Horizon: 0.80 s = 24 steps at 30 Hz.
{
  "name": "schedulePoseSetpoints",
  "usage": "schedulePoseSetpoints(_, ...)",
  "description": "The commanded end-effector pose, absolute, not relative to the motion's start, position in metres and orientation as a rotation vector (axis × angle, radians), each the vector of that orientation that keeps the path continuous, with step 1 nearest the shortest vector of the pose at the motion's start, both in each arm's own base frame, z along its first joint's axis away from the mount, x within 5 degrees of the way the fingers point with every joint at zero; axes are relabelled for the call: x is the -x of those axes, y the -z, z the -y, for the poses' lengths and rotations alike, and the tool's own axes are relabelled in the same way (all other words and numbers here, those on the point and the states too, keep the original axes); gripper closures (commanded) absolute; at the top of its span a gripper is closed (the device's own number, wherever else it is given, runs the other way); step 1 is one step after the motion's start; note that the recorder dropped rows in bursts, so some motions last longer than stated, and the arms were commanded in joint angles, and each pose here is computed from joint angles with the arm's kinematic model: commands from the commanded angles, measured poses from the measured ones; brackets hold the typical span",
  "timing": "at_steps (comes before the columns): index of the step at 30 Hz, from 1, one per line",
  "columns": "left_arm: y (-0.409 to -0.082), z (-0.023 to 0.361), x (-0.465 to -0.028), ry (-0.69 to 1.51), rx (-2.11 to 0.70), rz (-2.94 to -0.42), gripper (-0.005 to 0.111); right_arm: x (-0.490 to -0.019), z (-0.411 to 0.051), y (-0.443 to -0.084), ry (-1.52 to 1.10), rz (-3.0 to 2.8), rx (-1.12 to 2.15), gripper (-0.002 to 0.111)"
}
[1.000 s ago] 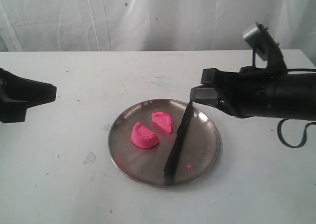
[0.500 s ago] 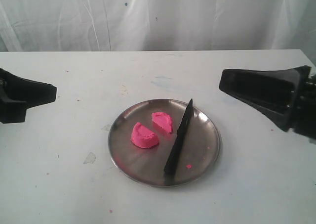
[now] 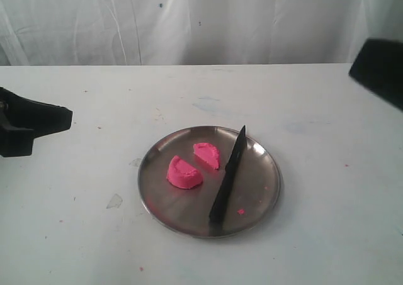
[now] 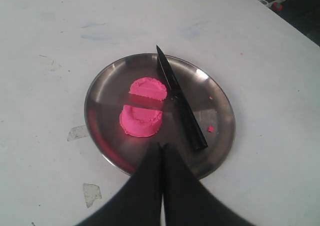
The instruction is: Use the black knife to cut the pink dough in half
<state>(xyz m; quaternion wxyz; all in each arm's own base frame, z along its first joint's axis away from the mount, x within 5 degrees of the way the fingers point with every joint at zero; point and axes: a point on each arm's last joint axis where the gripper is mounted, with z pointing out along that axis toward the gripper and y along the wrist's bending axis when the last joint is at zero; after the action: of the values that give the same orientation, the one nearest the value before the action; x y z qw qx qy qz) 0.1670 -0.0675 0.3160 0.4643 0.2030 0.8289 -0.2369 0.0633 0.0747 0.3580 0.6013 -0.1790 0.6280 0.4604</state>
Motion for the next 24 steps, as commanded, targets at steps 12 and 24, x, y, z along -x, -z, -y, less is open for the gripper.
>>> schedulePoseSetpoints(12,-0.316,0.068,-0.165,0.601,-0.498,-2.036,0.107,-0.047,-0.028,-0.31,-0.492,-1.62,0.071,0.108)
schedulePoseSetpoints(24,-0.316,0.068,-0.165,0.601,-0.498,-2.036,0.107,-0.05,-0.01,-0.252,-0.27,-1.617,-0.024,0.108)
